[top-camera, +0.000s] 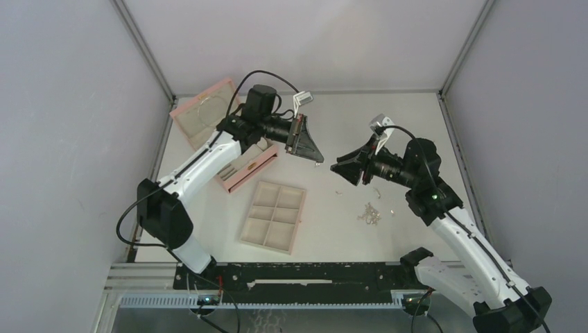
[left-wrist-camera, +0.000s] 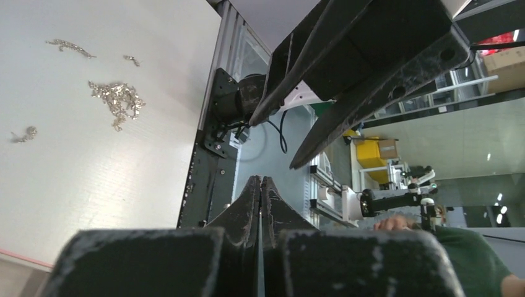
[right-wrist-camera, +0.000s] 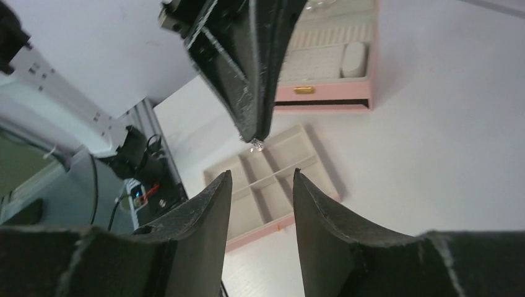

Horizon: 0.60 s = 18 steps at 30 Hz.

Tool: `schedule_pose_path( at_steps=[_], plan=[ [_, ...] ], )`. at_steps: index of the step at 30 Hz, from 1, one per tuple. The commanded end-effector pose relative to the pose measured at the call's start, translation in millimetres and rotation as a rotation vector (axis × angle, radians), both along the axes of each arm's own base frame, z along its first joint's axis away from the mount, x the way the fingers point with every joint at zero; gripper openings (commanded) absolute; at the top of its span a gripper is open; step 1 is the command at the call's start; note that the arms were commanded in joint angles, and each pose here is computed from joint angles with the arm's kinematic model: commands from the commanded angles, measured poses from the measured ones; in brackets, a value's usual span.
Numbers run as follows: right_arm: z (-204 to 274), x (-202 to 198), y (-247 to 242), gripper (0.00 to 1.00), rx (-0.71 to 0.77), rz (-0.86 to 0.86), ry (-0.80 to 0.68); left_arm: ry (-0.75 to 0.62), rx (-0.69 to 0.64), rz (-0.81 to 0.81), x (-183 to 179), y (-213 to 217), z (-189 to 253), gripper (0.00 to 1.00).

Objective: Organize the mixed jewelry
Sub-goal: Pick up the jewelry from the center of the board.

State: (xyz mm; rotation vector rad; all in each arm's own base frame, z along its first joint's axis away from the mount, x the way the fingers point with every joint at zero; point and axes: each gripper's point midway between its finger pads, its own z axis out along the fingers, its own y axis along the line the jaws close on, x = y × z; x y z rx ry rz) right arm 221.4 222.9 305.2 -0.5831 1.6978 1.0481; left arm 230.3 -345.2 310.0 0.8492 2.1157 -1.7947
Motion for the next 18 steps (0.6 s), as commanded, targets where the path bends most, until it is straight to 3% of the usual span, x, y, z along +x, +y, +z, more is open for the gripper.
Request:
schedule_pose_path(
  at_steps=[1,12,18],
  plan=[
    [11.4,-18.4,11.7,0.51,0.005,0.167,-0.096,-0.011,-0.061,-0.029,-11.7,7.5,29.5,0.0],
    [14.6,-14.5,25.5,0.49,0.039,0.178,-0.078,-0.015,-0.08,-0.022,-9.8,8.1,40.8,0.0],
    [51.4,9.2,7.4,0.46,0.258,-0.005,0.081,-0.045,-0.086,-0.002,-6.5,12.3,44.3,0.0]
  ],
)
